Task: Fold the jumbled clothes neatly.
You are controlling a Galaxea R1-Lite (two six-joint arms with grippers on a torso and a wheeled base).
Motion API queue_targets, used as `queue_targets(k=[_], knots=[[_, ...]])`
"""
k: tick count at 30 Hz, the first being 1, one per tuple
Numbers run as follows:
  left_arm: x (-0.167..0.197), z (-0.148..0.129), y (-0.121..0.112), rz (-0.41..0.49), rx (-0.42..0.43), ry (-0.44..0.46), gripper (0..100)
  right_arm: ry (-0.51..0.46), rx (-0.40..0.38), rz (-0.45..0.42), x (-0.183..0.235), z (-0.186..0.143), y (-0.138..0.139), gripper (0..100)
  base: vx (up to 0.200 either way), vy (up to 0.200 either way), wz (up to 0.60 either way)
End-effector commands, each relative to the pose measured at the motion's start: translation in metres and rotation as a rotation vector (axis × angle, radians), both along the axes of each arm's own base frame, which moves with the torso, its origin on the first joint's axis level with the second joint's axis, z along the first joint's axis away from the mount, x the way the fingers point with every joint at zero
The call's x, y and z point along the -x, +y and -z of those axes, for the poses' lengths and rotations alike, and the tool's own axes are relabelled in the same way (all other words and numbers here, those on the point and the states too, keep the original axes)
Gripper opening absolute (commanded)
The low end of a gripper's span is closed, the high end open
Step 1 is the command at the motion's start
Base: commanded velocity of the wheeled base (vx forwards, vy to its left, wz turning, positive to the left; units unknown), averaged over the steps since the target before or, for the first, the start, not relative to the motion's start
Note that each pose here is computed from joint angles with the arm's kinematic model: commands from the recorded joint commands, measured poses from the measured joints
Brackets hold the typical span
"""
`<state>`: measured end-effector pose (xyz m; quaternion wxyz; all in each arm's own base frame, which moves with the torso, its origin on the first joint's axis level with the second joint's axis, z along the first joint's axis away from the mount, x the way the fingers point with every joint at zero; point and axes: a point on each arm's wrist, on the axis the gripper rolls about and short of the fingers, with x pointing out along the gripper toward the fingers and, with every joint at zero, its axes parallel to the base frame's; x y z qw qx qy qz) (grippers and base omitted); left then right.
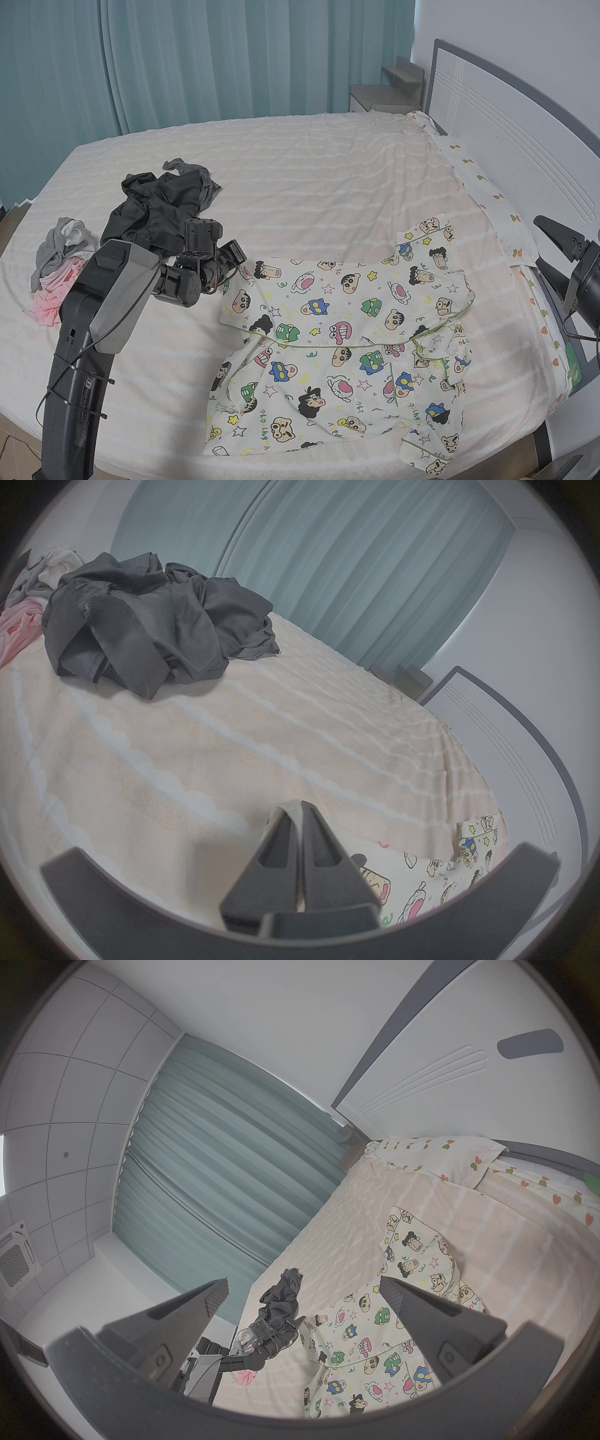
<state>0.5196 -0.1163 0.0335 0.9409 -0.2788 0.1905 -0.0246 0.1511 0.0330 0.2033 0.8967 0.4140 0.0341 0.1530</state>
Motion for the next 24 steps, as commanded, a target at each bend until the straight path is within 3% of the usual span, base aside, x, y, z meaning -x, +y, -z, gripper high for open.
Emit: queue_targets(k=[1, 11, 16, 20, 21, 24], knots=[[-0.004, -0.001, 0.005, -0.018, 0.002, -0.014, 100, 0.004, 0.001, 0.000, -0.001, 0.001, 0.000, 100, 0.000, 0.000, 0.00], [-0.006, -0.010, 0.026, -0.078, -0.006, -0.021, 100, 0.000, 0.000, 0.000, 0.000, 0.000, 0.000, 100, 0.000, 0.000, 0.00], [0.013, -0.034, 0.038, -0.088, -0.005, 0.024, 100, -0.008, -0.002, 0.003, 0.001, -0.001, -0.001, 100, 0.000, 0.000, 0.00], [0.048, -0.043, 0.044, -0.024, 0.006, 0.104, 100, -0.029, -0.006, 0.003, 0.005, -0.005, -0.001, 100, 0.000, 0.000, 0.00], [0.081, -0.046, 0.046, 0.053, 0.027, 0.175, 100, -0.035, -0.005, 0.001, 0.006, -0.006, -0.001, 100, 0.000, 0.000, 0.00], [0.132, -0.053, 0.049, 0.174, 0.078, 0.225, 100, -0.033, -0.007, 0.001, 0.006, -0.006, -0.001, 100, 0.000, 0.000, 0.00]])
